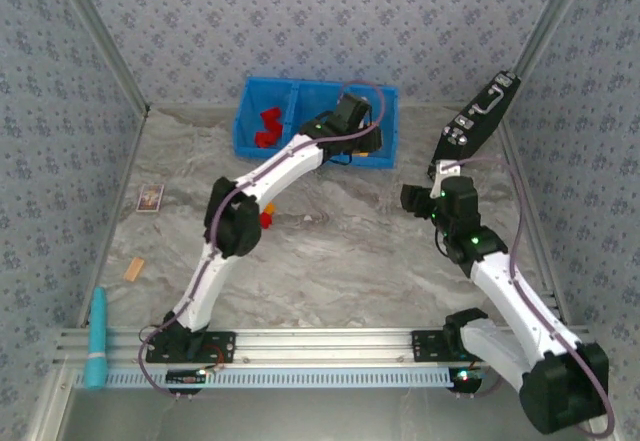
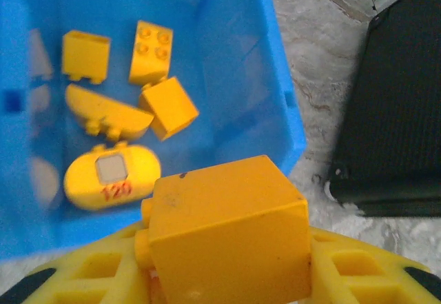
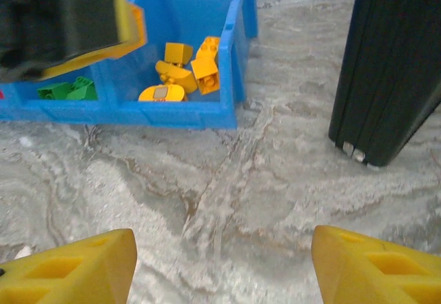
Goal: Sort the legos into containers by color
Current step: Place the lego in the container.
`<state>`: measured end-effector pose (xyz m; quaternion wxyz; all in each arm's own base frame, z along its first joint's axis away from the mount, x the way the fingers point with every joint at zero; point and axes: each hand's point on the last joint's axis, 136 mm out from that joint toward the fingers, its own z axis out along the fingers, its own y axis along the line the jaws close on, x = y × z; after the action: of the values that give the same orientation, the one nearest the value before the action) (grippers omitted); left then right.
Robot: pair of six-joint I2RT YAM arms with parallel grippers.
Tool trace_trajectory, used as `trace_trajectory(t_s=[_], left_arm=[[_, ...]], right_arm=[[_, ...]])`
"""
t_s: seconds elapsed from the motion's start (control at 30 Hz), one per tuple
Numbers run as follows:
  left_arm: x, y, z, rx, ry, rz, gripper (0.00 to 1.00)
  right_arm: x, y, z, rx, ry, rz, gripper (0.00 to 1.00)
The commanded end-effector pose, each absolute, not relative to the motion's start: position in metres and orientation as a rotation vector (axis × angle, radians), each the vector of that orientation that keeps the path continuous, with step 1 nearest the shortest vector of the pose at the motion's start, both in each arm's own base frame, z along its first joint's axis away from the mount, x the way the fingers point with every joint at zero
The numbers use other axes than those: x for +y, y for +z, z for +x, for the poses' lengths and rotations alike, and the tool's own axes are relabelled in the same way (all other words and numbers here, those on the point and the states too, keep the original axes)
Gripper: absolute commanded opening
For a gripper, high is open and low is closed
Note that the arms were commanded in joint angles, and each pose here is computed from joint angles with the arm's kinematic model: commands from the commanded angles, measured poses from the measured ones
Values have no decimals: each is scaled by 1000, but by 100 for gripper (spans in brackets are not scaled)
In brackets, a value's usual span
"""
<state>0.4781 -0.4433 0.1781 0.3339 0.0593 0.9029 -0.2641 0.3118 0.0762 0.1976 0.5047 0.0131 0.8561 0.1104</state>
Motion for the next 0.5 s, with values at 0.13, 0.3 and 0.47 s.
trace_trajectory(t_s=[0.13,0.3,0.47], left_arm=[[-449,178,507,2333,-680,151,49],[-451,195,509,2292,-729,170,56],[-450,232,504,2224,-758,247,64]], right_arm=[[72,174,271,2164,333,101,70],[71,164,266,2181,340,114,69],[75,167,271,2181,343,96,67]])
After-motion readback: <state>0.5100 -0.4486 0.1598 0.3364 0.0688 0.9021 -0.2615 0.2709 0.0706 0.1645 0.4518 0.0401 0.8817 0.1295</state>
